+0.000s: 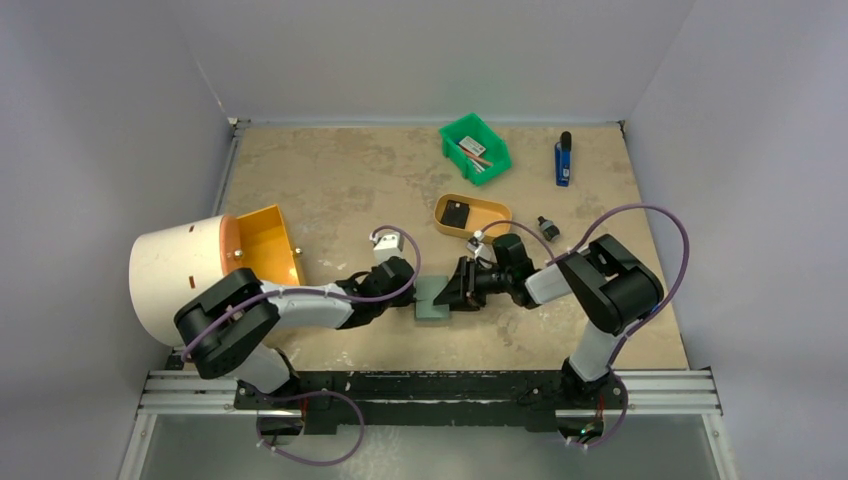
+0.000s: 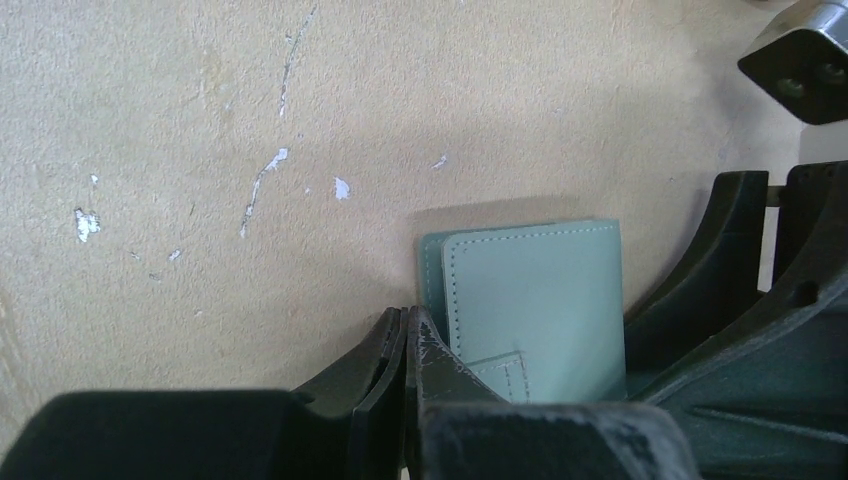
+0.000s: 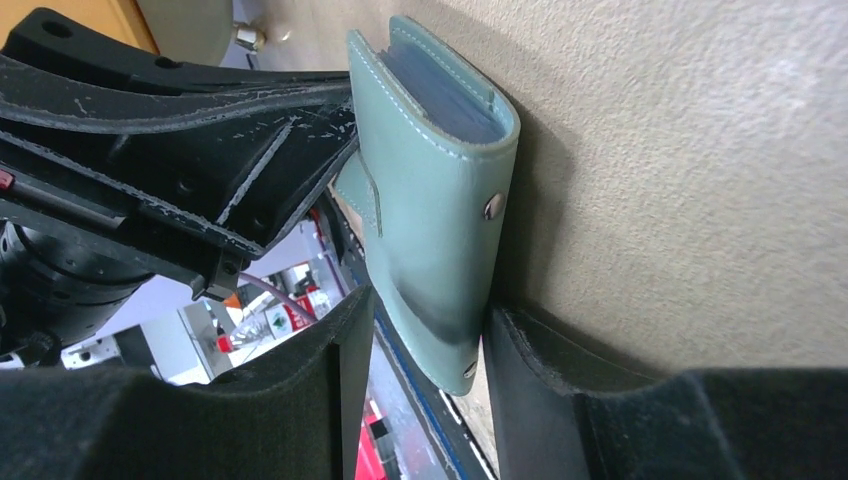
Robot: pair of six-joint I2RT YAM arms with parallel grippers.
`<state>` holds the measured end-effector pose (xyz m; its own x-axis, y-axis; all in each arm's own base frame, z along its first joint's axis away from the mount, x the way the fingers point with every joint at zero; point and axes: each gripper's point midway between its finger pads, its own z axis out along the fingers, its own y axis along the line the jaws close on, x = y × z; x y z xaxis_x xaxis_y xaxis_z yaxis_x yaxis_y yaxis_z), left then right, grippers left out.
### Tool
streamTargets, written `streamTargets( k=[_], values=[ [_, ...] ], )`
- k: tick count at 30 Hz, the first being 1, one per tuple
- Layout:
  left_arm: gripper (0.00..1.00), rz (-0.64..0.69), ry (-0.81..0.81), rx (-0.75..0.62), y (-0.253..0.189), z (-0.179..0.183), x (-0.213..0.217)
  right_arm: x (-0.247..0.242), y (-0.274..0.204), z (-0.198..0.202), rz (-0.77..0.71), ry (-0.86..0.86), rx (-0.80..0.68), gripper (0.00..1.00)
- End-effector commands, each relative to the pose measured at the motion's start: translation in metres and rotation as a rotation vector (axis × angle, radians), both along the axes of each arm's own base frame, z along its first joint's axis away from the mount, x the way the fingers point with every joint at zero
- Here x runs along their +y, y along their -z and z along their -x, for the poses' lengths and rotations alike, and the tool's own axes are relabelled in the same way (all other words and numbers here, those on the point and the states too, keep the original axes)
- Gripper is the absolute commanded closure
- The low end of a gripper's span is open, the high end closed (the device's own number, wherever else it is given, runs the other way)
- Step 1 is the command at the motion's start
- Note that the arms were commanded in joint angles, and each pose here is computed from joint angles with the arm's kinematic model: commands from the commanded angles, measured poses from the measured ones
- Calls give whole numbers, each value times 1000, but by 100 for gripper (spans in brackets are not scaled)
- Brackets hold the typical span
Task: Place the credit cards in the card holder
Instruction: Pick up the card holder from the center of the board.
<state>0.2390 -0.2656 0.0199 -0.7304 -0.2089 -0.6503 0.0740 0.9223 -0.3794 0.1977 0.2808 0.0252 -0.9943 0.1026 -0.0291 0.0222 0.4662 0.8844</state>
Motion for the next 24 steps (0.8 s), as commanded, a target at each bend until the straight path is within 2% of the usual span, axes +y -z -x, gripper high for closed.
streamTargets(
  k=[1,4,9,13,17,24],
  values=[
    [100,-51,-9,50,21,12,14,5,3,-1,9,7,-6,54],
    [100,-60,-68,7,5,7,26,1,7,-2,53,20,-8,55],
    [68,-90,-144,-86,-38,-2,49,-4,11,-8,120,23,-32,57],
    [58,-28,-133,-121,-65,-5,41,-5,13,-9,136,21,-34,57],
    [46,61,-40,-102,-74,-5,9,-5,14,-9,137,20,-31,56],
    [44,76,71,-46,-59,-1,-20,-5,13,-9,136,14,-35,56]
  ],
)
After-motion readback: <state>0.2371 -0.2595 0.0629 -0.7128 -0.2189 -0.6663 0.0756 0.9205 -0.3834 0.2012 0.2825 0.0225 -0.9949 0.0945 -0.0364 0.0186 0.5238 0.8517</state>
